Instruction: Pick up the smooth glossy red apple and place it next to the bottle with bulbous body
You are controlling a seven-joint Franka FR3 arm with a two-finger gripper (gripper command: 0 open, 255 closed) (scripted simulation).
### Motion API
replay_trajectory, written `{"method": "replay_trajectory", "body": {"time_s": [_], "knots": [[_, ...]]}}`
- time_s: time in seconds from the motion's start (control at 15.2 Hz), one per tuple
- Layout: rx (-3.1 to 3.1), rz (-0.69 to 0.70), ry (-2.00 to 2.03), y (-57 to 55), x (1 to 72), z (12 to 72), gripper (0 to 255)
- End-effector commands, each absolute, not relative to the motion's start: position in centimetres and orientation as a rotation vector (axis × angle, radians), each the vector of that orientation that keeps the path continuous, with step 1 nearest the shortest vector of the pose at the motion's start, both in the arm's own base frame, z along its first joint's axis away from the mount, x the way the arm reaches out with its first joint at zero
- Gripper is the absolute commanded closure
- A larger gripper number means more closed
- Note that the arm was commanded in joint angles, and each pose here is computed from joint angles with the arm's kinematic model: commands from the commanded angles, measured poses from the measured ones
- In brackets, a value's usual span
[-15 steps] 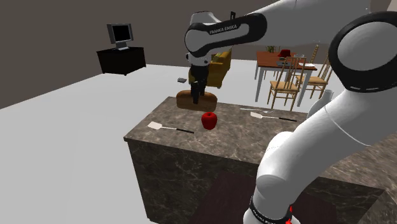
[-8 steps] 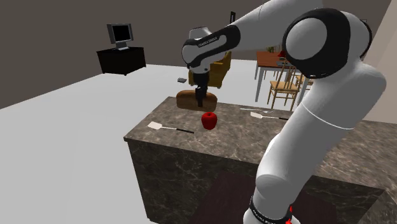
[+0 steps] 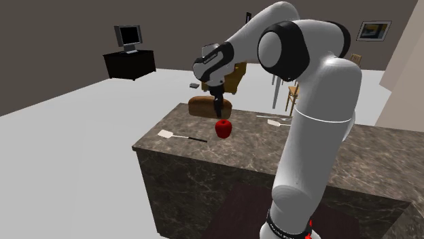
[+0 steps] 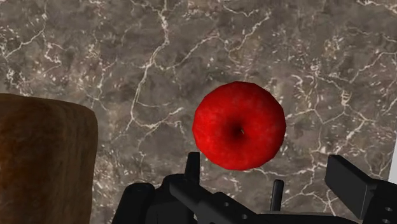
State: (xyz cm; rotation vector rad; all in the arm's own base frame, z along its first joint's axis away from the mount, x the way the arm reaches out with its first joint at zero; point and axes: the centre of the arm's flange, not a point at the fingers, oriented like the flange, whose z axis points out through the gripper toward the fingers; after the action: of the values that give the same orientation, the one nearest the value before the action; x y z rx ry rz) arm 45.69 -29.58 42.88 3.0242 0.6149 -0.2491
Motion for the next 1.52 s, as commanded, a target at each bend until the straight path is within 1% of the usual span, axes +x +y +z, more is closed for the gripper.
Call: {"method": "replay_trajectory", "body": {"time_s": [0.0, 0.4, 0.92, 0.99, 1.45], "knots": [[3.02, -0.259, 0.624, -30.0, 45.9, 41.6, 0], [3.02, -0.259, 0.624, -30.3, 45.4, 38.7, 0], [3.02, -0.259, 0.624, -30.3, 45.4, 38.7, 0], [3.02, -0.259, 0.624, -30.3, 45.4, 38.7, 255], [3.02, -0.259, 0.624, -30.3, 45.4, 38.7, 255]]}}
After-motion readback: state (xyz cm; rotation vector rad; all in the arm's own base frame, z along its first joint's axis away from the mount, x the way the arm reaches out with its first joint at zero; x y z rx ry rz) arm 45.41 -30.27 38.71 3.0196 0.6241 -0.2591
